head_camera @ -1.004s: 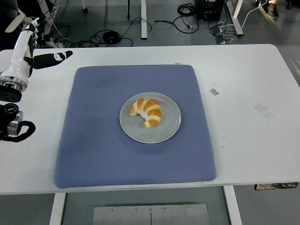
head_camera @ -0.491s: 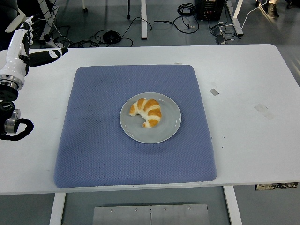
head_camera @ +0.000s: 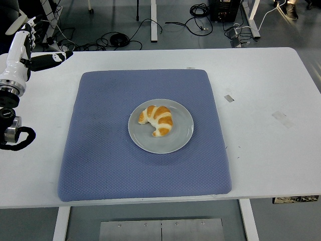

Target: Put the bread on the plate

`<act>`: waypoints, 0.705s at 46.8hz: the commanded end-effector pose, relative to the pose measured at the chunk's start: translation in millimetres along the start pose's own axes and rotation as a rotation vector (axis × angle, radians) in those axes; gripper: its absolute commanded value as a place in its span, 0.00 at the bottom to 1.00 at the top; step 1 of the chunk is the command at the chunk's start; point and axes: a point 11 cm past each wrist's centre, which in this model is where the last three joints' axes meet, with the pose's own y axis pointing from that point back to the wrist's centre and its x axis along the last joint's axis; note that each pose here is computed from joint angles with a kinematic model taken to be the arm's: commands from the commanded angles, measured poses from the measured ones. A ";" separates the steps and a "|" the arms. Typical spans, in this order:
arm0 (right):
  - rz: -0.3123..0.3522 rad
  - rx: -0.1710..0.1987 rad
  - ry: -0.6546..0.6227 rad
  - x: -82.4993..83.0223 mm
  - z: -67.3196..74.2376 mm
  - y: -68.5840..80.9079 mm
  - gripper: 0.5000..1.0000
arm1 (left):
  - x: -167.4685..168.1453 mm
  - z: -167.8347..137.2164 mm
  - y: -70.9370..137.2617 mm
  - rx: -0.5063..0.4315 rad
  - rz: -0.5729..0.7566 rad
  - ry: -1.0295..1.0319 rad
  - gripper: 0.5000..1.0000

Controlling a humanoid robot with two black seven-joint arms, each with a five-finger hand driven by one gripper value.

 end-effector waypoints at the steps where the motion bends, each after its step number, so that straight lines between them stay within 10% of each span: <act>1: -0.001 -0.001 0.000 -0.2 0.1 0.0 1.00 | -1.3 0.1 -0.1 0.001 -0.002 0.002 0.94; 33: -0.001 -0.001 0.000 -0.2 0.1 0.0 1.00 | 5.4 -9.7 -4.1 0.026 0.019 -0.024 0.95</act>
